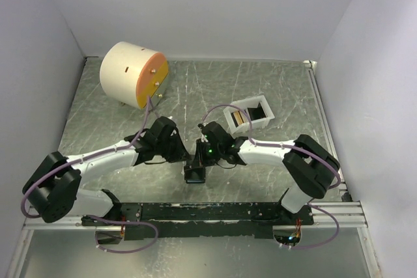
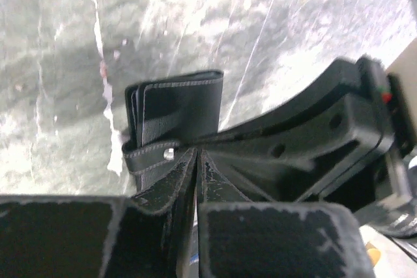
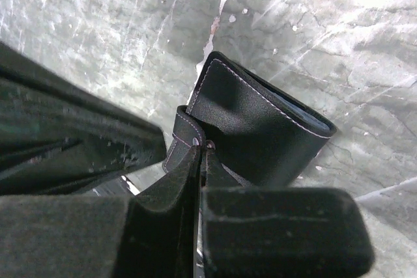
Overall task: Put the credit cards into the card holder
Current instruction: Close the card holder at the center of the board.
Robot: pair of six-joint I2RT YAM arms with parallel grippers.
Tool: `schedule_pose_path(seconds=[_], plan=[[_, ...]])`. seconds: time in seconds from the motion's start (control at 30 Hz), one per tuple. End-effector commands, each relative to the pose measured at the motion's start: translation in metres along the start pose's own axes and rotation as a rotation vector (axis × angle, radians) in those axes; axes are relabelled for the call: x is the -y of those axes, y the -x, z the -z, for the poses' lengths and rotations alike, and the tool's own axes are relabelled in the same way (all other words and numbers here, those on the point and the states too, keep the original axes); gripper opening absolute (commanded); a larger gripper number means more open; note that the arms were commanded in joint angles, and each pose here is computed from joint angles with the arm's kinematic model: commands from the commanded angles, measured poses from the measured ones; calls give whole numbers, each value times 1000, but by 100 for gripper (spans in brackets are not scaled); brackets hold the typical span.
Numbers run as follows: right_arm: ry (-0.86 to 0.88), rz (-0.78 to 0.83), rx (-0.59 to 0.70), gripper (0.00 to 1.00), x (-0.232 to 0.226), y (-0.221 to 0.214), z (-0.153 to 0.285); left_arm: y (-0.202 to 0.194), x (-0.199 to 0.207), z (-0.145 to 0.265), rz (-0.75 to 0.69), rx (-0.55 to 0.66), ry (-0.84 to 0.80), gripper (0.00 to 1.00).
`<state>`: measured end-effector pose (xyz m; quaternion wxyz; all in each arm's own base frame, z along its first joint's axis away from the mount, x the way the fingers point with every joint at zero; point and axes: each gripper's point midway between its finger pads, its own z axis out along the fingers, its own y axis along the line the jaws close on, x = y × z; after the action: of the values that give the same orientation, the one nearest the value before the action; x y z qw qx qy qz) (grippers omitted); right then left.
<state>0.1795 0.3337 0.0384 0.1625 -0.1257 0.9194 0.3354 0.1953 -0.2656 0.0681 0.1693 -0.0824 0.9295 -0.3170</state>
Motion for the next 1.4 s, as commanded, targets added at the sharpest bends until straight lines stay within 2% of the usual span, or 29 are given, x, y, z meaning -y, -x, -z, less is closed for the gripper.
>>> schedule_pose_path(seconds=[0.0,0.1,0.2,0.33,0.7,0.93,1.23,1.37], plan=[[13,-3,8,0,-2,1,7,26,6,-12,-14,33,-7,14],[17,-21,-6,0,2,-6,6,24,4,-30,-22,-22,-28,13],[16,-29,-3,0,4,-8,6,16,-12,-45,-16,-65,20,12],[2,-58,-1,0,9,-8,7,4,-34,-51,16,-73,65,12],[48,-100,-10,0,7,-3,4,2,-34,-47,17,-66,52,13],[29,-141,-23,0,24,-8,0,1,-29,-44,20,-71,25,14],[63,-132,-34,0,15,-1,4,11,-7,-19,3,-31,-18,26],[90,-114,-37,0,5,4,7,14,-15,-12,-3,-6,26,24]])
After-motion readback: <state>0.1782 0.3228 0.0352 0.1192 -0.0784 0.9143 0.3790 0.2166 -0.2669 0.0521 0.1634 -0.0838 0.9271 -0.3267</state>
